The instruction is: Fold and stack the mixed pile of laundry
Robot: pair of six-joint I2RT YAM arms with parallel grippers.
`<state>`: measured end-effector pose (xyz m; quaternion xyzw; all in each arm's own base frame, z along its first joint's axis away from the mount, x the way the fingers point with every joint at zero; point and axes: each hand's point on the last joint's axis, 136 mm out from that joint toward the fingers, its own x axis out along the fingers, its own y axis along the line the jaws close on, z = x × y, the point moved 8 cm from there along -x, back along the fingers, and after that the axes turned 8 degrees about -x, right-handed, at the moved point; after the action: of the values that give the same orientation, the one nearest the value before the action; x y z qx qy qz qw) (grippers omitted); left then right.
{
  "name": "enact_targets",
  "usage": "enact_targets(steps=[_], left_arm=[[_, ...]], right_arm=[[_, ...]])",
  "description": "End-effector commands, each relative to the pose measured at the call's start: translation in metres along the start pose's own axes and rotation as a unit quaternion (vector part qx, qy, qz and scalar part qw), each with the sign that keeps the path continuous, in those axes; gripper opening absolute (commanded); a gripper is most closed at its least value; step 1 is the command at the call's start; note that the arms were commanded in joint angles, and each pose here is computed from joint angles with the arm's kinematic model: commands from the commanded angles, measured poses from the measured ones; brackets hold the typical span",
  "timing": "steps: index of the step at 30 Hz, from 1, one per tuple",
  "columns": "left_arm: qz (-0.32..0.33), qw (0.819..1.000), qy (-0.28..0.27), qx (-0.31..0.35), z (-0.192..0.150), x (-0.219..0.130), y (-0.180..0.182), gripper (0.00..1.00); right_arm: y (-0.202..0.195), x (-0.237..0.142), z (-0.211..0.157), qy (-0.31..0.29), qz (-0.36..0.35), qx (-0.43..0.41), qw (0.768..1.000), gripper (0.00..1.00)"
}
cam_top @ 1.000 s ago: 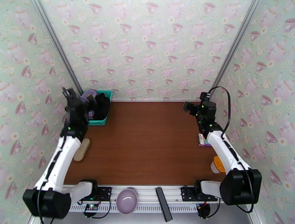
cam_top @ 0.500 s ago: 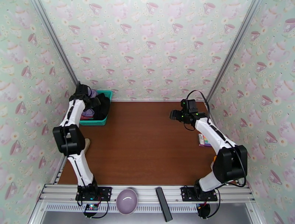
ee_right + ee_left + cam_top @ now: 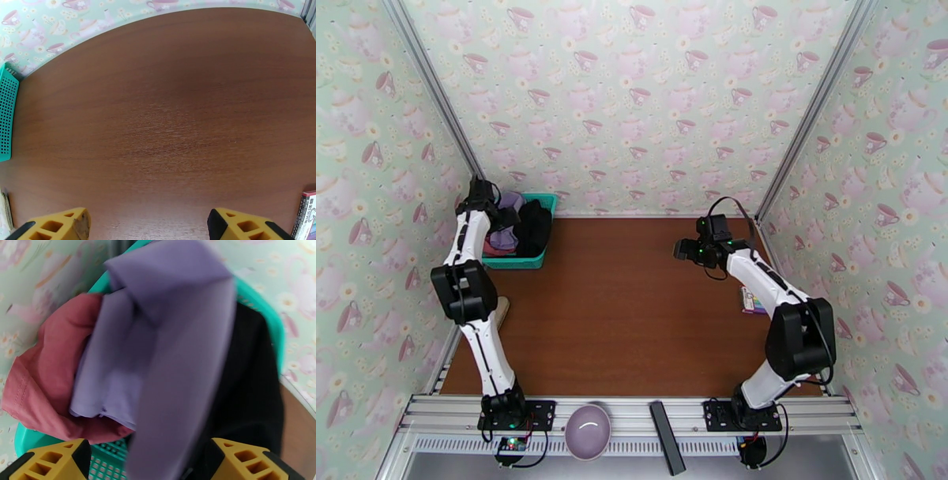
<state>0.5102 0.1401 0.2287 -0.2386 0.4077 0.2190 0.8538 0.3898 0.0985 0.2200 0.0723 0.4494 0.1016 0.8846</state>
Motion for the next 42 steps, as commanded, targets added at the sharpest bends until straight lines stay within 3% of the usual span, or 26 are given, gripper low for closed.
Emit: enact_targets(steps=[1,4,6,7,11,12,13,17,24,31,37,42], left_arm=[[-0.008,1.0,0.001,0.008,0.001,0.015,-0.003,0.81],[-0.023,1.0,0.003,0.005,-0.001,0.023,-0.004,0.76],[-0.035,0.999,0.004,0.003,-0.003,0.026,-0.006,0.67],[-0.04,0.999,0.003,0.003,-0.003,0.027,-0.007,0.59],[-0.053,0.999,-0.002,-0.001,0.0,0.024,-0.009,0.12],[-0.054,0.999,-0.006,-0.002,0.002,0.021,-0.009,0.03],[-0.057,0.998,-0.012,-0.003,0.004,0.015,-0.011,0.0],[-0.073,0.996,-0.047,-0.006,0.019,-0.022,-0.016,0.0],[-0.124,0.984,-0.125,0.011,0.044,-0.144,-0.038,0.0],[-0.193,0.965,-0.158,0.083,0.028,-0.251,-0.08,0.0],[-0.237,0.939,-0.194,0.154,-0.005,-0.328,-0.12,0.0],[-0.275,0.924,-0.201,0.174,-0.036,-0.361,-0.143,0.0]], right_arm=[[0.011,0.001,0.011,-0.006,0.016,0.0,1.0,0.82],[0.016,0.005,0.012,-0.001,0.015,-0.007,1.0,0.82],[0.018,0.008,0.013,0.003,0.014,-0.01,1.0,0.82],[0.019,0.009,0.013,0.004,0.013,-0.011,1.0,0.82],[0.022,0.01,0.014,0.008,0.01,-0.016,1.0,0.82],[0.023,0.01,0.015,0.008,0.009,-0.018,1.0,0.82],[0.024,0.01,0.015,0.009,0.009,-0.019,1.0,0.82],[0.029,0.006,0.018,0.005,0.01,-0.025,1.0,0.82],[0.04,-0.006,0.021,-0.006,0.028,-0.035,0.999,0.82],[0.066,-0.03,0.02,-0.044,0.124,-0.08,0.988,0.83],[0.127,-0.059,0.003,-0.071,0.225,-0.22,0.947,0.85],[0.187,-0.084,-0.026,-0.1,0.299,-0.336,0.888,0.87]])
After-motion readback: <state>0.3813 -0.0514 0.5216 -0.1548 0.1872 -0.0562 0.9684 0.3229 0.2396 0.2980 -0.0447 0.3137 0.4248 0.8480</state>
